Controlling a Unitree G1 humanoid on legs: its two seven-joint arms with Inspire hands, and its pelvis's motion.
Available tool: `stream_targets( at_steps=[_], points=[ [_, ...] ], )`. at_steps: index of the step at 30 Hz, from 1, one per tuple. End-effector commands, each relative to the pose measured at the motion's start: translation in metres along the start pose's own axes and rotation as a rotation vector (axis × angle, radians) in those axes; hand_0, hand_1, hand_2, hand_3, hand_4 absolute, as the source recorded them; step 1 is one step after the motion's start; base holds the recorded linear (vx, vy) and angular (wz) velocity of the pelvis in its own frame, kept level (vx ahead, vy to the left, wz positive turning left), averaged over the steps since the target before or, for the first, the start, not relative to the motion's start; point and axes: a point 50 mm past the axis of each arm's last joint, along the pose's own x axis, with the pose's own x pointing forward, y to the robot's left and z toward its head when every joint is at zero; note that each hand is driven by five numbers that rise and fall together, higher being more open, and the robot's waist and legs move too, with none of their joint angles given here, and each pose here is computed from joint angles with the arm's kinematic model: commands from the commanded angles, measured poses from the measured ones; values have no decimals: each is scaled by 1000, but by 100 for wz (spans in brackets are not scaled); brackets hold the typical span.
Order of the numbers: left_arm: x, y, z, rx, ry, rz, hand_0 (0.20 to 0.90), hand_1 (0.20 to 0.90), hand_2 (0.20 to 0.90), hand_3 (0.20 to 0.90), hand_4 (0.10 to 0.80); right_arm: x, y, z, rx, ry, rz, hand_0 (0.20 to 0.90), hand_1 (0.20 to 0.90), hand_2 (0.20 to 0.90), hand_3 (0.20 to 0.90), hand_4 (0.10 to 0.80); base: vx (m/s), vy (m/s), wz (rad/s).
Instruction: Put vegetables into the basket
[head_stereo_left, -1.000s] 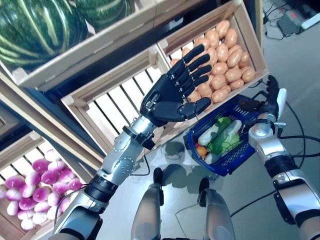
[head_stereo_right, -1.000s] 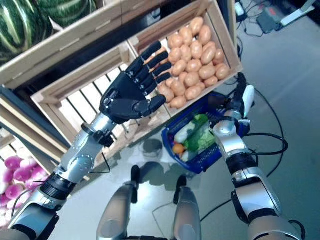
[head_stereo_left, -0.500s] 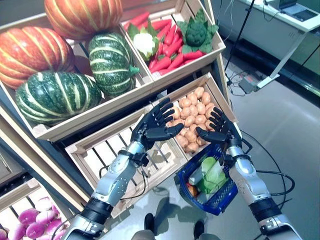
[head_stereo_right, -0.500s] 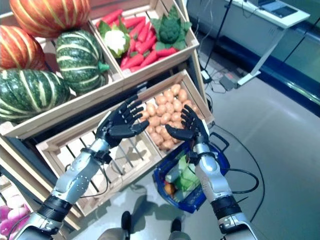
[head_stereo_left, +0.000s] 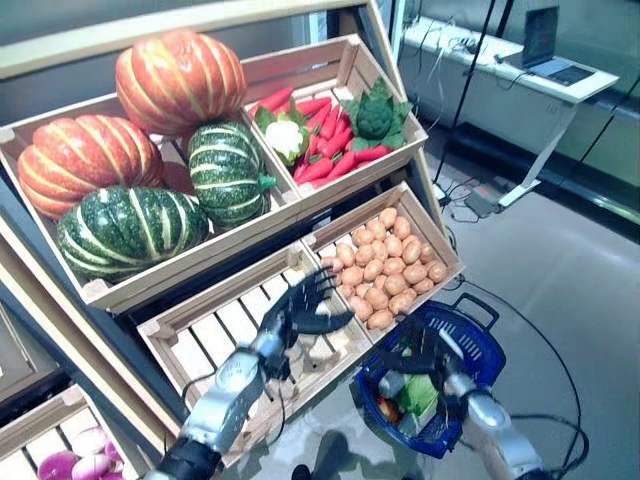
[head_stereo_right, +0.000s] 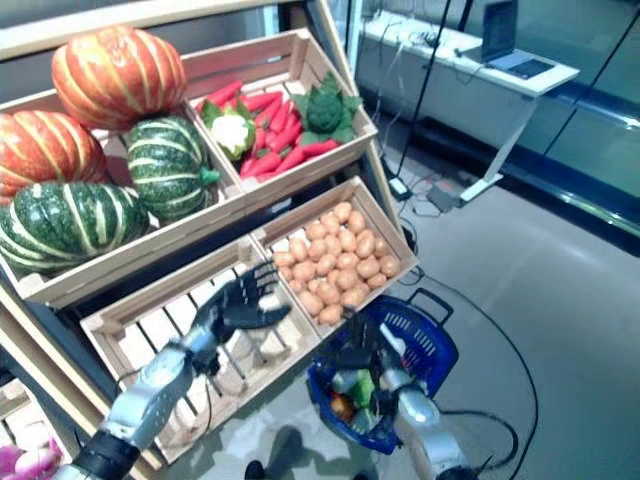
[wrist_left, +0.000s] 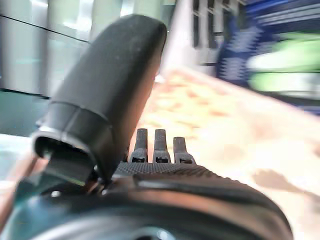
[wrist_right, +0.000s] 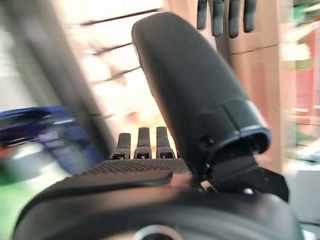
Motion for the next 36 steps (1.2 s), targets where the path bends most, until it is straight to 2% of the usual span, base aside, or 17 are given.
stream_targets(
  at_steps=[1,6,7,11,16,19,24,36],
  points=[
    [10,5,-4,122,8,-24,900,900,900,900,800,10,0,3,-73,-3,69,900,900,900,900,800,5,0,-7],
    [6,8,-38,244,158,-33,900,900,900,900,800,5,-3,-37,-73,196,43,900,900,900,900,800,16,5,-11],
    [2,7,-51,301,216,-63,900,900,900,900,800,-1,-8,-57,-54,291,4,900,900,900,900,800,0,0,0],
    [-5,11,-74,314,337,-71,900,900,900,900,800,-8,-14,-77,-42,417,-37,900,900,900,900,800,0,0,0],
    [-34,23,-127,363,657,18,900,900,900,900,800,-21,-23,-104,-12,603,-141,900,900,900,900,800,25,5,-1],
    [-47,27,-143,385,790,66,900,900,900,900,800,-25,-26,-108,29,627,-189,900,900,900,900,800,43,4,0],
    [-63,32,-156,410,907,130,900,900,900,900,800,-28,-25,-113,21,645,-189,900,900,900,900,800,38,2,1],
    [-71,31,-164,444,981,155,900,900,900,900,800,-26,-20,-113,19,620,-171,900,900,900,900,800,5,-1,0]
  ],
)
